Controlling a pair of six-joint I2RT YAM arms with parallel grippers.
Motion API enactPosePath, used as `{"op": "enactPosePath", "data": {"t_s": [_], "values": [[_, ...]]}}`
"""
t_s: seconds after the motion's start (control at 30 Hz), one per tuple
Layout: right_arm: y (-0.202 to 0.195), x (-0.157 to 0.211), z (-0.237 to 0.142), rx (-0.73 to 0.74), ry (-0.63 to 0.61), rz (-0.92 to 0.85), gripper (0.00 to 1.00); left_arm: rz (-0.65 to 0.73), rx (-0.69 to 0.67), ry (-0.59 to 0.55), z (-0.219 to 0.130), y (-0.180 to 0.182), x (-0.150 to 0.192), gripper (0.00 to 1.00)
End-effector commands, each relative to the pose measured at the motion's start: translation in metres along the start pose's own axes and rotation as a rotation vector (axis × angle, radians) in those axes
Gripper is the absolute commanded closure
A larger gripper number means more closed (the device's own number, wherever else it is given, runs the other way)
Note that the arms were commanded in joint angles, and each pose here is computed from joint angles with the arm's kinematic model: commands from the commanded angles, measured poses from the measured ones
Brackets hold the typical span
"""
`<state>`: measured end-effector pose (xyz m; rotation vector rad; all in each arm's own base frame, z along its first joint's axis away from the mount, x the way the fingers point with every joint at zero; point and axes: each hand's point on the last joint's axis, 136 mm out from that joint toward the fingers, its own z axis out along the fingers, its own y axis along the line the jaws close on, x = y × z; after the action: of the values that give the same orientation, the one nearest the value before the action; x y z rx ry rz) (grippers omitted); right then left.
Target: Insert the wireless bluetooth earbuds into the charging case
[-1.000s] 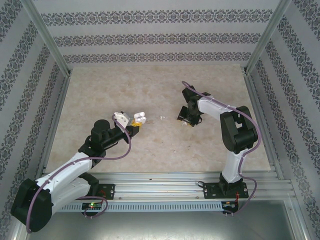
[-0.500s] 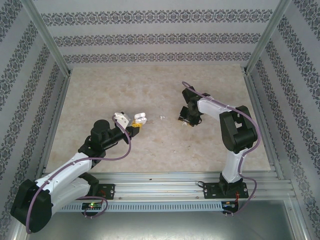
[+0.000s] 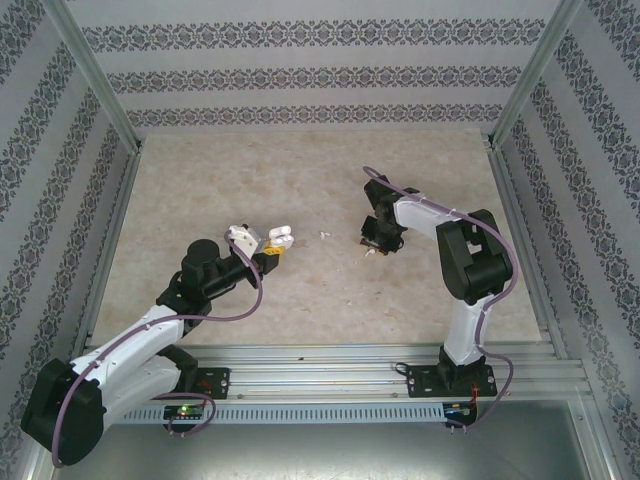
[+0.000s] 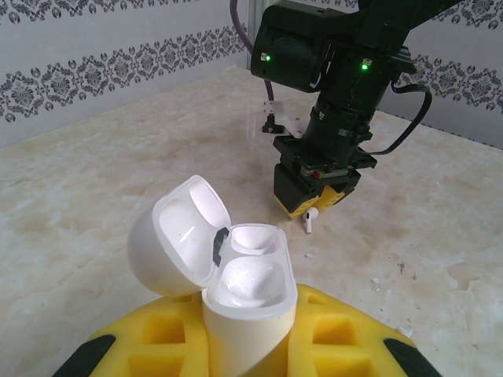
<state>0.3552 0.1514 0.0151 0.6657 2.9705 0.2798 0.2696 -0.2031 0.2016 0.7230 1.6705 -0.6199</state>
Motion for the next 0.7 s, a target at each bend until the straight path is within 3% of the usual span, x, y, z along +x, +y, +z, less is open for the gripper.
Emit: {"op": "enactPosePath", "data": {"t_s": [0.0,0.33,0.67], "values": [[0.007,-0.002,0.007,0.008,0.005,-0.053,0.72,0.037,0.031,-0.023,-0.001,-0.007,-0.013,1.00],[0.020,0.005,-0.016,0.000,-0.024,-0.146,0.60,0.039,0.033,-0.025,-0.002,-0.008,-0.014,1.00],[0.006,0.002,-0.021,-0.023,-0.036,-0.106,0.59,0.034,0.034,-0.033,-0.005,-0.009,-0.015,1.00]]}}
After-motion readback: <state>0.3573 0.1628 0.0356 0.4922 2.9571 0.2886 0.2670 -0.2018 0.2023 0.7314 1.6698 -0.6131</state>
